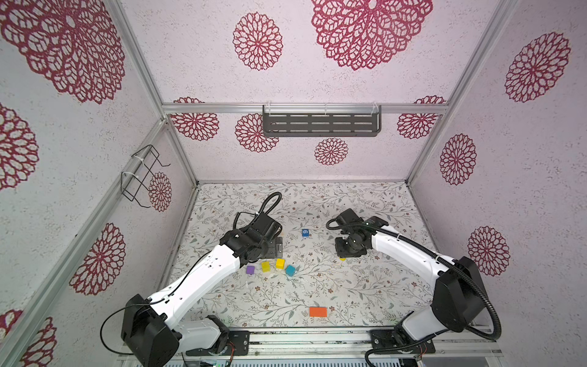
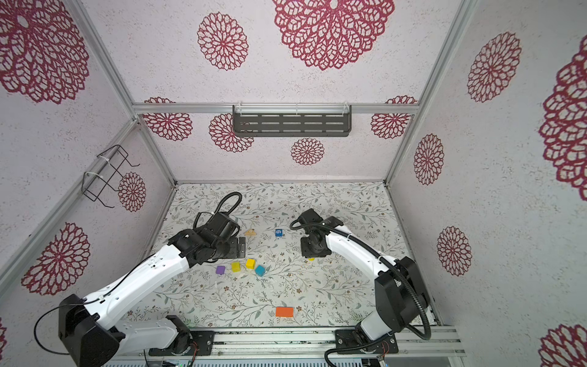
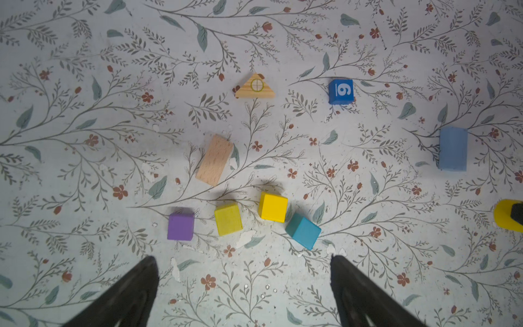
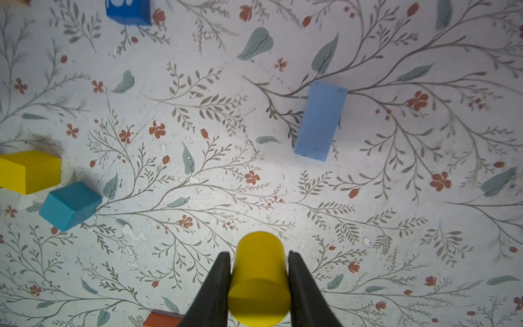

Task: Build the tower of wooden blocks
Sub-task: 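Carry the yellow cylinder with the right gripper above the light blue block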

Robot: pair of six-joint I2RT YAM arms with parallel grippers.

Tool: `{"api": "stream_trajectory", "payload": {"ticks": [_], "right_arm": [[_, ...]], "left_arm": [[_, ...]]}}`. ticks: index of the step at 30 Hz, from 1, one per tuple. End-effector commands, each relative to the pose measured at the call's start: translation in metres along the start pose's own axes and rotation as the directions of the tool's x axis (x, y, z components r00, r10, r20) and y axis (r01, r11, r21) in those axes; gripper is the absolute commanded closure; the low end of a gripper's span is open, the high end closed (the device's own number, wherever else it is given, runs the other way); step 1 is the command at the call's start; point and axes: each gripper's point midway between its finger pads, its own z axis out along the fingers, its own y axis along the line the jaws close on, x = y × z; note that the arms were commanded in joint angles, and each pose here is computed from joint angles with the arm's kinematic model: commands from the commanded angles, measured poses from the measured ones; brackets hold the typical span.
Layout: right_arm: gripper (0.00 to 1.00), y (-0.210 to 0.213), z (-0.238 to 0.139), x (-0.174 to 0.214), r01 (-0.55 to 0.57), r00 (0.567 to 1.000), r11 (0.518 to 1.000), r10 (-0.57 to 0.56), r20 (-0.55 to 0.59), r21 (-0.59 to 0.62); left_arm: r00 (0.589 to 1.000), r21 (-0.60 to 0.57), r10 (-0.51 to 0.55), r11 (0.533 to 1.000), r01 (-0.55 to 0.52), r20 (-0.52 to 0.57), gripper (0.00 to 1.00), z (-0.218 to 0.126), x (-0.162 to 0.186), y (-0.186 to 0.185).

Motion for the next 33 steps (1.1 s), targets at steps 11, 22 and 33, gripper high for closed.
{"api": "stream_trajectory", "payload": {"ticks": [11, 22, 33], "right_arm": [[0.72, -0.034, 0.02, -0.04, -0.01, 0.999, 0.999, 0.012, -0.046, 0.037], [0.72, -0.046, 0.044, -0.056, -0.029, 0.997, 0.997, 0.034, -0.076, 0.067], [0.72, -0.047, 0.058, -0.057, -0.032, 0.994, 0.997, 0.04, -0.1, 0.074]], "left_arm": [[0.998, 0.036, 0.028, 0.999, -0.026, -0.054, 0.03, 0.024, -0.025, -0.01], [0.997, 0.022, 0.017, 1.0, -0.016, -0.076, 0.03, 0.041, -0.029, 0.002], [0.996, 0.028, 0.006, 1.0, -0.004, -0.092, 0.03, 0.049, -0.028, 0.007]]}}
